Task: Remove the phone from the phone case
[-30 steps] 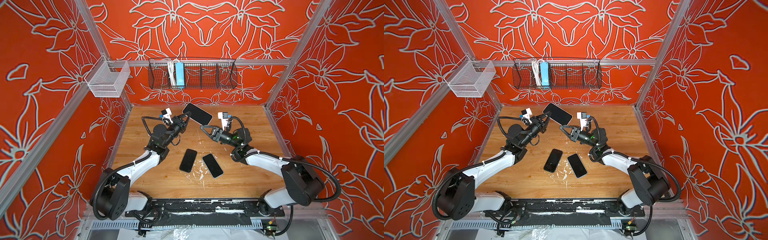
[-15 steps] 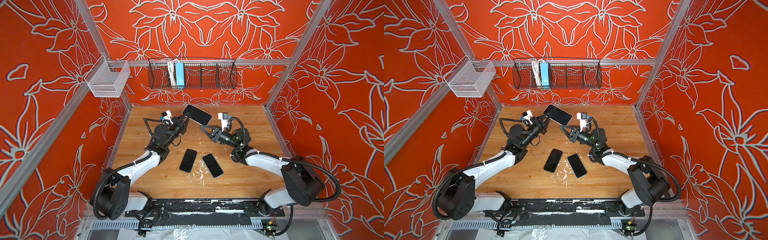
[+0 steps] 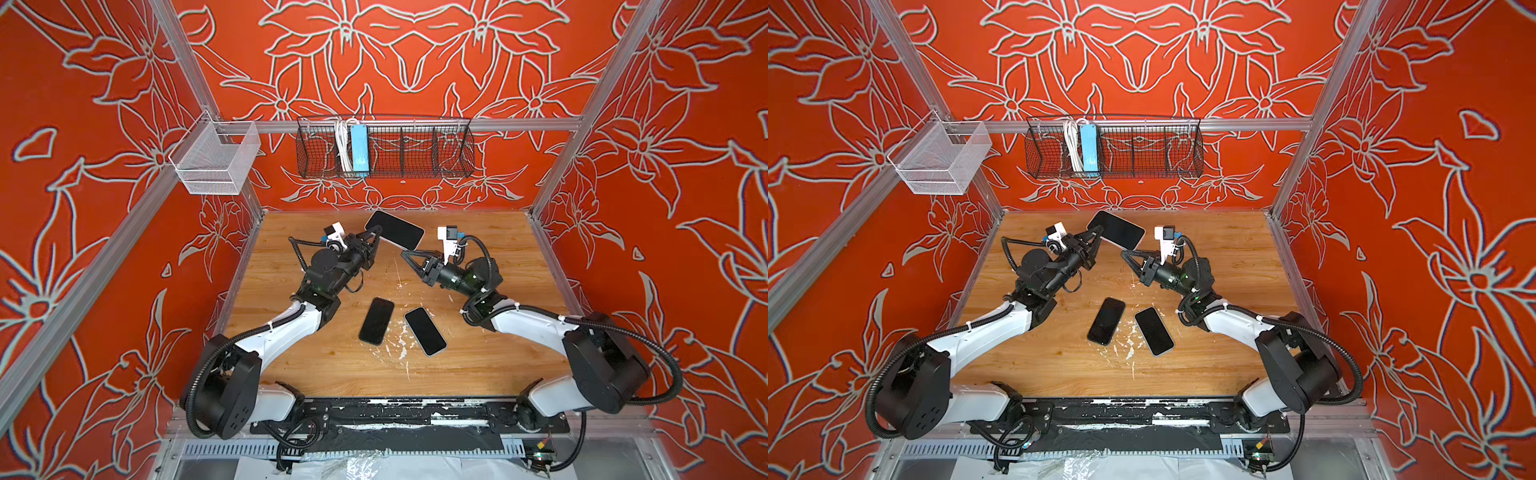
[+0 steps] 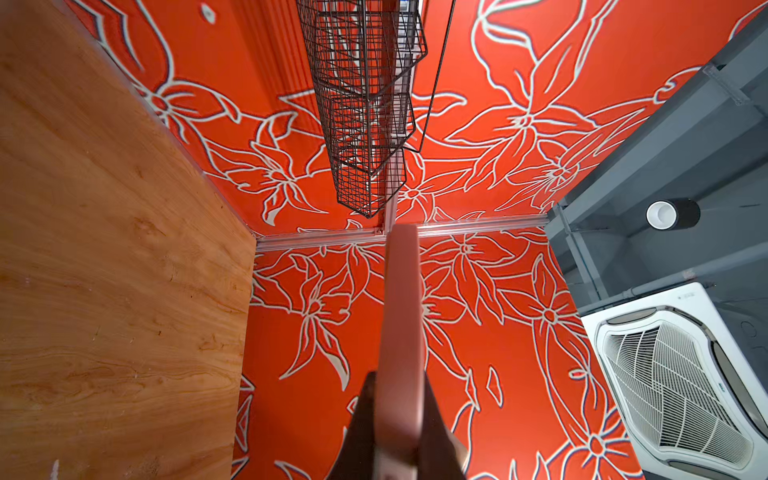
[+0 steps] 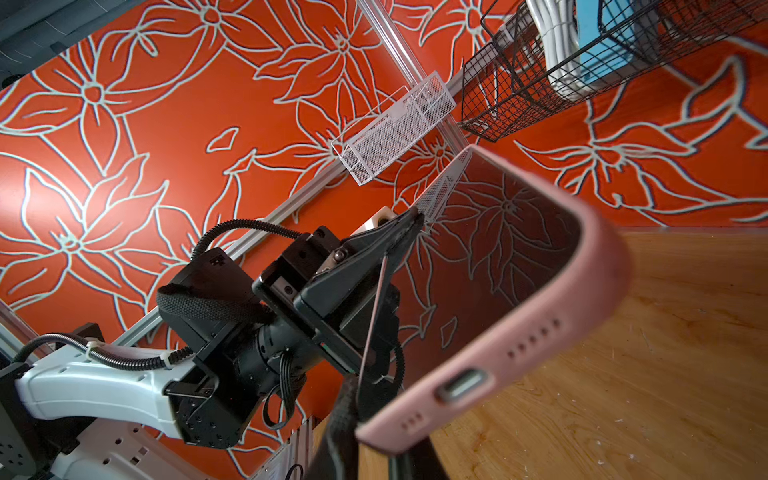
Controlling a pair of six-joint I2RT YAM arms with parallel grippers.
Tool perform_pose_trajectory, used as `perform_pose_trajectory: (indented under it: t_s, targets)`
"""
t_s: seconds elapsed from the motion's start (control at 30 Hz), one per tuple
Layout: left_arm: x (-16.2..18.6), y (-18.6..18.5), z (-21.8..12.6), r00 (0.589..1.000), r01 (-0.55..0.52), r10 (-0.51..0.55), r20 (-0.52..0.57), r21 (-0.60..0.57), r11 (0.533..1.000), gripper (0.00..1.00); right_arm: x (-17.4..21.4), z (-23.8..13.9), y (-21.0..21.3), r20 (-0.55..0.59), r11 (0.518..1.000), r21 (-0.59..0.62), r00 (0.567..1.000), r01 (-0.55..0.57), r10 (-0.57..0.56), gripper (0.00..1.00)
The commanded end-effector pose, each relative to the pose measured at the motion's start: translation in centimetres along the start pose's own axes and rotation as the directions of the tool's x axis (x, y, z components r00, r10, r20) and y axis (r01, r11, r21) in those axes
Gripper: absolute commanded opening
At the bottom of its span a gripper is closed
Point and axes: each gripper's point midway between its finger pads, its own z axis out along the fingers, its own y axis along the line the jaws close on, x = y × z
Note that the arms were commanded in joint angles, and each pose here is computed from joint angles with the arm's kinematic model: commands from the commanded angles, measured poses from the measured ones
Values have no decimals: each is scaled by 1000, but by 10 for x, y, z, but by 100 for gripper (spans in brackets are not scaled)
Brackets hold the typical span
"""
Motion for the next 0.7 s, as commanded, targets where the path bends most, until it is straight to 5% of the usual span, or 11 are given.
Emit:
perform_pose_trajectory:
  t_s: [0.0,0.67]
  targets:
    - [17,-51,-5,997,29,-18,-70,172,985,0,11,-7,-34,-5,992,127,1000,-9,10,1]
    - [26,-59,-10,995,31,-13,-96,194,981,0,2,-11,-38,14,993,97,998,-68,67,0]
